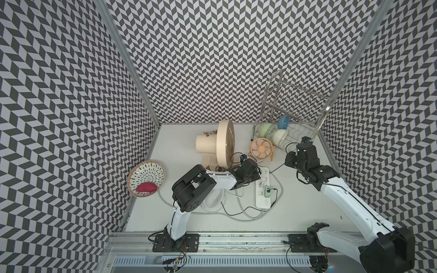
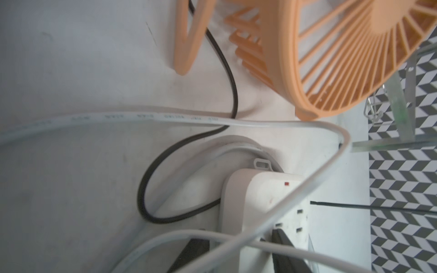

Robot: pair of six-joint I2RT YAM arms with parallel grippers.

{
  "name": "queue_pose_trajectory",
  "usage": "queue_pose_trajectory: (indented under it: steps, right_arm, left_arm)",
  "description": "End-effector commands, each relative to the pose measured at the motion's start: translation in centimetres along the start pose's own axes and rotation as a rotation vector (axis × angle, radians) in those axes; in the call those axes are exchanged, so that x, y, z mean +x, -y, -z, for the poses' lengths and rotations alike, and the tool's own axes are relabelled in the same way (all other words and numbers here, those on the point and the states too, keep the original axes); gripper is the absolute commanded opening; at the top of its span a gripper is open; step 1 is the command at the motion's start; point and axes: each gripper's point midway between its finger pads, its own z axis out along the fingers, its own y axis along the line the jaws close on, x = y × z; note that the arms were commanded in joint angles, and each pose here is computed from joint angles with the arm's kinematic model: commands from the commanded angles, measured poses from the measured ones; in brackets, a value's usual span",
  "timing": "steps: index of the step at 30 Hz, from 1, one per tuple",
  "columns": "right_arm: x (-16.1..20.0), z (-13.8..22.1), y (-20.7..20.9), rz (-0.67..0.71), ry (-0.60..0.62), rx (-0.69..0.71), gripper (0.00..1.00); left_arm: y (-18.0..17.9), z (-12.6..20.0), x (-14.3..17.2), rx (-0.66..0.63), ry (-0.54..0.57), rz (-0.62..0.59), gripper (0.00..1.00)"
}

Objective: Unplug the desk fan from the power strip
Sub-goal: Place the plug at the center of the board.

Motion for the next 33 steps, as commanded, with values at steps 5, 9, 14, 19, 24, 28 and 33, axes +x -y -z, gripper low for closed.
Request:
queue_pose_trajectory:
  steps: [5,9,14,19,24,28,33]
  right_arm:
    - [1.1,-1.5,0.9,-0.160,0.015,-0.141,0.00]
    - [1.8,-2.2,-0.1,-0.212,0.030,-0.284,0.01]
    - [1.1,-2.6,-2.2,-0.195,0.018,-0.388,0.00]
    - [-3.1,-0.7,-4.2,-0.126,0.131,-0.465,0.00]
    - [-9.5,3.0,-6.4,-0.021,0.288,-0.496,0.00]
    - [-13.5,5.6,-7.9,0.041,0.393,-0.528,0.00]
    - [-14.4,5.4,-8.5,0.058,0.396,-0.530,0.00]
  left_arm:
    - [-4.1,0.9,4.9,-0.147,-0.149,-0.123,0.50]
    - [-3.4,1.3,4.6,-0.109,-0.142,-0.136,0.50]
    - [-1.3,2.3,3.8,-0.025,-0.121,-0.192,0.51]
    - [-0.6,3.5,3.0,0.005,-0.097,-0.244,0.53]
    - [0.0,4.7,2.7,0.038,-0.086,-0.248,0.54]
    - [0.7,5.9,2.3,0.068,-0.074,-0.251,0.55]
    - [1.0,6.4,1.9,0.075,-0.065,-0.254,0.58]
